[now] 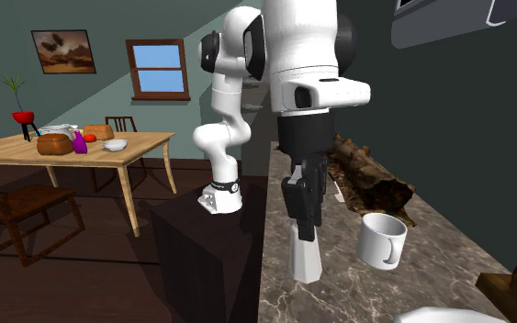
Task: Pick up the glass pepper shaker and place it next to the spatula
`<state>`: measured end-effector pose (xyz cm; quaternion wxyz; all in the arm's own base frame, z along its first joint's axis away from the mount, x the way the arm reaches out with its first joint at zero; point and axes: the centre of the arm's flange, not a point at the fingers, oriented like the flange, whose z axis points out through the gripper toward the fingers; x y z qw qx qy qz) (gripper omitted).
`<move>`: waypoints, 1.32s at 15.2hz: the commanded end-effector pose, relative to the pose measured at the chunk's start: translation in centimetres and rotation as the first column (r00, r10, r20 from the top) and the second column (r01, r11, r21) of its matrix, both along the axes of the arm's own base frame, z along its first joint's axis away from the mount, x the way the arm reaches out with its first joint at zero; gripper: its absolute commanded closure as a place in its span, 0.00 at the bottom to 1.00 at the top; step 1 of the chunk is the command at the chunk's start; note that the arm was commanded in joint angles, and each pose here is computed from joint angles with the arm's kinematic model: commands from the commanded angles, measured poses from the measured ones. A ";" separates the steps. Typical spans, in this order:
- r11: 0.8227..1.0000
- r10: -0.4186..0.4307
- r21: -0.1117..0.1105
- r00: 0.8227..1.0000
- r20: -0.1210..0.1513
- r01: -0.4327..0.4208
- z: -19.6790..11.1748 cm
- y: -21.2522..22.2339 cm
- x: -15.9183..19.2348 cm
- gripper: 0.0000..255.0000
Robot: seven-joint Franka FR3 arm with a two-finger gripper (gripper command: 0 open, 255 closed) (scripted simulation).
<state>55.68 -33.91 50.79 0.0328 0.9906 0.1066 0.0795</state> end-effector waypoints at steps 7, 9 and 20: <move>1.000 0.000 0.000 1.000 0.000 0.000 3.3 1.1 -0.7 1.00; 1.000 0.000 0.000 1.000 0.000 0.000 3.3 3.4 -2.1 1.00; 1.000 0.000 0.000 1.000 0.000 0.000 3.4 16.0 -9.3 1.00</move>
